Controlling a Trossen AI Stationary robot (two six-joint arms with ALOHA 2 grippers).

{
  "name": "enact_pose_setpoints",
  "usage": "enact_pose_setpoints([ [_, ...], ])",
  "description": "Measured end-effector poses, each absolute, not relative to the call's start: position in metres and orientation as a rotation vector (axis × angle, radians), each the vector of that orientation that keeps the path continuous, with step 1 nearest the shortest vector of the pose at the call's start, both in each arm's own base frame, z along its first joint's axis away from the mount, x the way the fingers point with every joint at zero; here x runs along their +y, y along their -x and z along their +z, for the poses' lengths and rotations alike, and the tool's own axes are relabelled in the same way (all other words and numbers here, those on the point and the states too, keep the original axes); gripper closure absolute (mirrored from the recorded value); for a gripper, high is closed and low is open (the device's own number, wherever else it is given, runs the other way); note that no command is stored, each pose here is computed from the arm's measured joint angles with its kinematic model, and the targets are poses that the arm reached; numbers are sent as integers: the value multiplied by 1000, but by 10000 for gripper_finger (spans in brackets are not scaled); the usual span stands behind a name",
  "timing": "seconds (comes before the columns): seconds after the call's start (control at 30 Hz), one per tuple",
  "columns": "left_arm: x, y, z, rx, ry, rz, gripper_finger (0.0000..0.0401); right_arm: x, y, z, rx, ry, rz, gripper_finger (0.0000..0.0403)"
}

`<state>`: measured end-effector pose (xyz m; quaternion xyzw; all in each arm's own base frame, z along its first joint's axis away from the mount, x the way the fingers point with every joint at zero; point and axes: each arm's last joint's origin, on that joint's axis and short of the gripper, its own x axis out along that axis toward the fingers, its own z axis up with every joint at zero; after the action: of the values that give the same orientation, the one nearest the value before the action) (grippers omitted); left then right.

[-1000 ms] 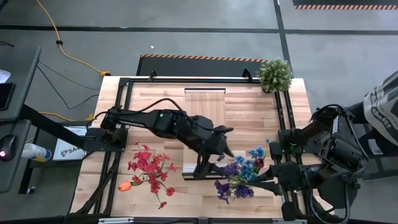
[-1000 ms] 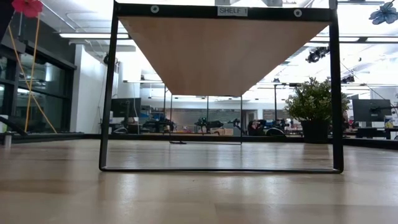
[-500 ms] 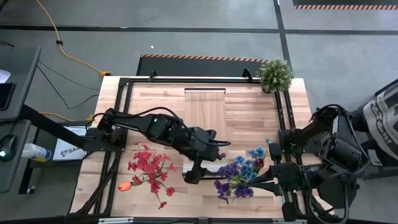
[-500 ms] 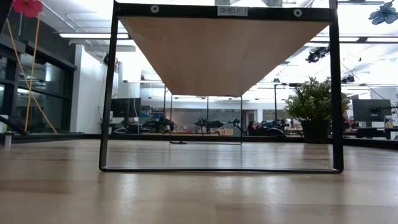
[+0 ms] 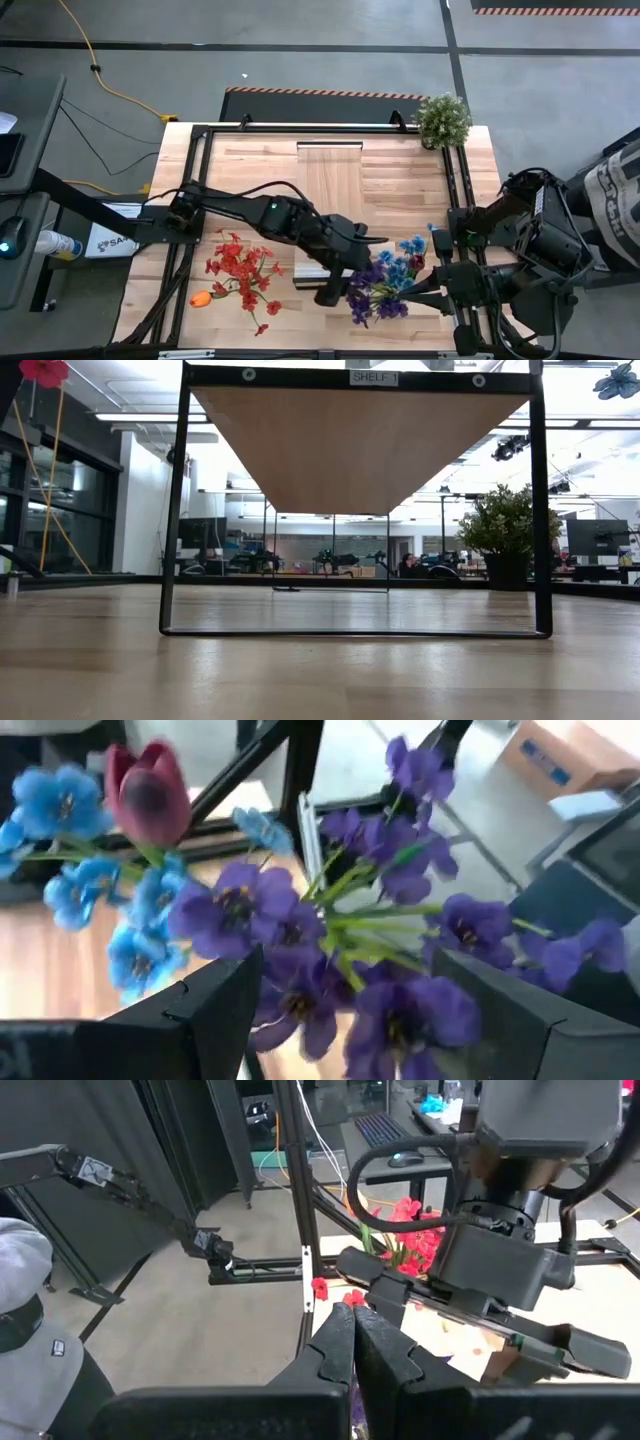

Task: Pick and place flowers into a vace then onto a shelf
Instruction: Put the violet flowers into the right transparent vase

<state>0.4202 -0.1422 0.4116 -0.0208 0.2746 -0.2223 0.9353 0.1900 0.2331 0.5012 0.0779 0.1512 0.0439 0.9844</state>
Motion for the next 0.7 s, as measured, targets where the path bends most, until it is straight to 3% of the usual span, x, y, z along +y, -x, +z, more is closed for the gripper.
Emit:
enact_pose_setpoints([
  [0.7,-147,-430,413,472,64,-509,80,233,-190,500,311,-150,90,402],
])
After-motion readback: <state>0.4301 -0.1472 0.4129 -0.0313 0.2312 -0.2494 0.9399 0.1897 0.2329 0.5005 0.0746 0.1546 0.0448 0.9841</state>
